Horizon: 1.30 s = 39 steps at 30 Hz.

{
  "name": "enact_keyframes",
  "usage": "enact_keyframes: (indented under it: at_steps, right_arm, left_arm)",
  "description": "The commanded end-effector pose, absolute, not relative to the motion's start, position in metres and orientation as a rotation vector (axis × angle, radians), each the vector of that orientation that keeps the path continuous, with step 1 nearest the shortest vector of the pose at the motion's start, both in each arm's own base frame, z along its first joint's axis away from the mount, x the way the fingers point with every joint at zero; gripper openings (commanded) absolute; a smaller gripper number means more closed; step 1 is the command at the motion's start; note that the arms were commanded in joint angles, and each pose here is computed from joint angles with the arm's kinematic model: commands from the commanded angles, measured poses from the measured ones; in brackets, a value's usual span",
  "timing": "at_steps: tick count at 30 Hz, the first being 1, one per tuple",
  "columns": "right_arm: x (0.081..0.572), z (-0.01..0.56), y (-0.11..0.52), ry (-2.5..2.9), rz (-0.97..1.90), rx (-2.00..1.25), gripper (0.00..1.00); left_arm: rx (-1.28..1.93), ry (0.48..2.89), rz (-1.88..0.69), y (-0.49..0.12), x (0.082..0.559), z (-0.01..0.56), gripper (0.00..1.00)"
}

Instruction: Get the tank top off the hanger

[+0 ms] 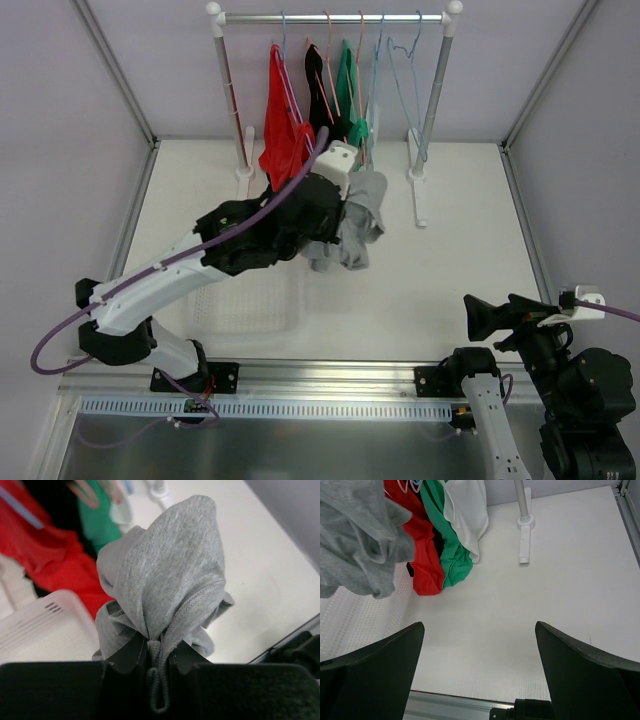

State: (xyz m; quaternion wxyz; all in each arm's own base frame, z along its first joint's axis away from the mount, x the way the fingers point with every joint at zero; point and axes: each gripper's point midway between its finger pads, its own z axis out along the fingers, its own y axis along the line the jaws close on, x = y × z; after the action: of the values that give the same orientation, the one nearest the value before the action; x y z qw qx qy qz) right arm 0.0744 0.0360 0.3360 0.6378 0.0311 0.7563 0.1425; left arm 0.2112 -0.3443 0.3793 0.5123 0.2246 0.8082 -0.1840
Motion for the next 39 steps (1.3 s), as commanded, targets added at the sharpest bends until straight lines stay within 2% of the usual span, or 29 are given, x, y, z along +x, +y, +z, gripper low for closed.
enact_keyframes:
  at_steps: [1,5,10,15,23,24,25,26,29,30,31,32,39]
  right_arm:
    - [0.075,0.351,0.038,1.671,0.337,0.058,1.0]
    - [0.075,0.355,0.041,1.665,0.357,0.056,1.0]
    - [0.077,0.359,0.045,1.654,0.388,0.055,0.99]
    - [0.078,0.362,0.052,1.638,0.443,0.054,1.0]
    - [0.082,0.361,0.059,1.642,0.482,0.043,0.99]
    - [0.082,0.361,0.06,1.642,0.487,0.038,0.99]
    - [0.082,0.361,0.061,1.649,0.492,0.037,1.0]
    - [0.083,0.361,0.061,1.65,0.493,0.034,0.99]
    - [0.086,0.36,0.062,1.661,0.499,0.031,0.99]
    - [0.087,0.359,0.063,1.665,0.502,0.029,1.0]
    - [0.088,0.36,0.064,1.665,0.507,0.024,0.99]
    - [0.09,0.359,0.065,1.671,0.51,0.023,1.0]
    - [0.106,0.388,0.098,1.675,0.68,-0.129,1.0]
  left_arm:
    - [0.369,1.973,-0.342,-0.271,0.217,0.39,0.0]
    - [0.235,2.021,-0.323,-0.216,0.225,0.374,0.0]
    - [0.106,2.103,-0.251,-0.18,0.24,0.338,0.0]
    - [-0.085,2.229,-0.122,-0.138,0.255,0.276,0.0]
    - [-0.182,2.336,-0.073,-0.123,0.263,0.215,0.0]
    - [-0.186,2.337,-0.076,-0.123,0.263,0.214,0.07]
    - [-0.189,2.34,-0.076,-0.123,0.263,0.213,0.21]
    - [-0.188,2.336,-0.083,-0.123,0.262,0.214,0.43]
    - [-0.191,2.309,-0.105,-0.121,0.261,0.224,0.67]
    - [-0.187,2.302,-0.111,-0.121,0.26,0.227,0.86]
    - [-0.185,2.29,-0.121,-0.121,0.26,0.232,0.93]
    - [-0.189,2.269,-0.137,-0.119,0.258,0.239,0.98]
    - [-0.141,2.185,-0.191,-0.111,0.249,0.281,0.99]
